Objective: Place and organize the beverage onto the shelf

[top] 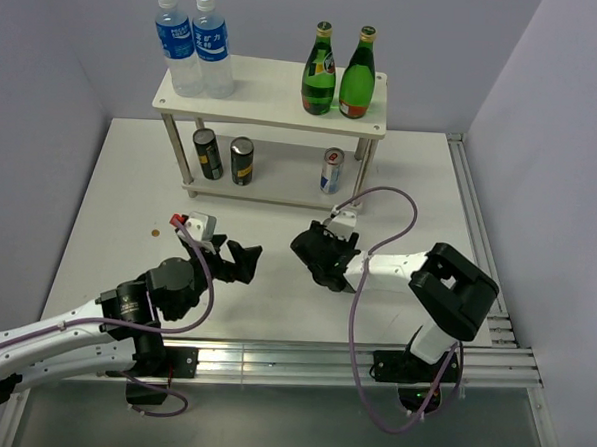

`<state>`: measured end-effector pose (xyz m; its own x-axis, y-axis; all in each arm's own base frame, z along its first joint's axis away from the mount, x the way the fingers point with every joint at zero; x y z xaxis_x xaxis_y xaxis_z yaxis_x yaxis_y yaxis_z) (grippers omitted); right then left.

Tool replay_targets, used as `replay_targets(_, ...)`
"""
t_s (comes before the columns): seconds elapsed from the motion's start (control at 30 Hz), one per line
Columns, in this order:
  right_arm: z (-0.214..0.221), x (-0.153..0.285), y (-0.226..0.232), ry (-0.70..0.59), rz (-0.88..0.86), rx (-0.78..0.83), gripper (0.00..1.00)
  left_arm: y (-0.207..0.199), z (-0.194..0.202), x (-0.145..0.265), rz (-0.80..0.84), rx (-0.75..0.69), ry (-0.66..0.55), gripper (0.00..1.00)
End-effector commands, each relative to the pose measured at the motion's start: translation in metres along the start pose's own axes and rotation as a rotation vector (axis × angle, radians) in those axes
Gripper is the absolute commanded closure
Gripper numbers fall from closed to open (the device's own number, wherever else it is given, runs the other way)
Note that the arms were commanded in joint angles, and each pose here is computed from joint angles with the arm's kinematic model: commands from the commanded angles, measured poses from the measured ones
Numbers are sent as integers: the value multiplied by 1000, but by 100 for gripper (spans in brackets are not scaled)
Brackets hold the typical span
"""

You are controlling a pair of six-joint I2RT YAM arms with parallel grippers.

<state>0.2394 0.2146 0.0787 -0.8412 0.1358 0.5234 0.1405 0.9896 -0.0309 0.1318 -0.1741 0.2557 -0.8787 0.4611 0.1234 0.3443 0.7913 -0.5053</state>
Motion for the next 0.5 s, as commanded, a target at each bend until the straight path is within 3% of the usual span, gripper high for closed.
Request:
replay_targets(0.0, -18, -11, 3, -83, 72, -40, 31, 8, 3, 1, -43, -18, -12, 1)
replay_targets(0.07, -16, -13, 3, -81, 89, -30, 47, 8, 3, 0, -40, -24, -13, 1)
replay_targets(0.1, -17, -15, 3, -84, 95, -35, 65, 7, 3, 0, -39, -23, -14, 1)
replay_targets(0.13, -17, -16, 3, -89, 103, -34, 73, 8, 2, 0, -46, -26, -18, 1)
replay_targets(0.3, -19, -15, 5, -81, 107, -15, 100, 11, 0, 0, -78, -22, -31, 1)
replay_targets(0.47, -41, -2, 20, -100, 100, 1, 100, 14, -2, 0, -118, -16, -47, 1)
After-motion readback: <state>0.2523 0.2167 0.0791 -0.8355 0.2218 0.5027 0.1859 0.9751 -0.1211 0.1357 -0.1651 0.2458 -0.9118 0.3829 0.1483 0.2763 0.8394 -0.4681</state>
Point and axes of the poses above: each gripper's point midway between its finger pads, its own x axis back along the fingers, its own y axis along the line the jaws close on, z = x × y, the point moved 7 cm from there along x, back along the fingers, and after that the axes turned 11 degrees about x, right-handed, at the moved point
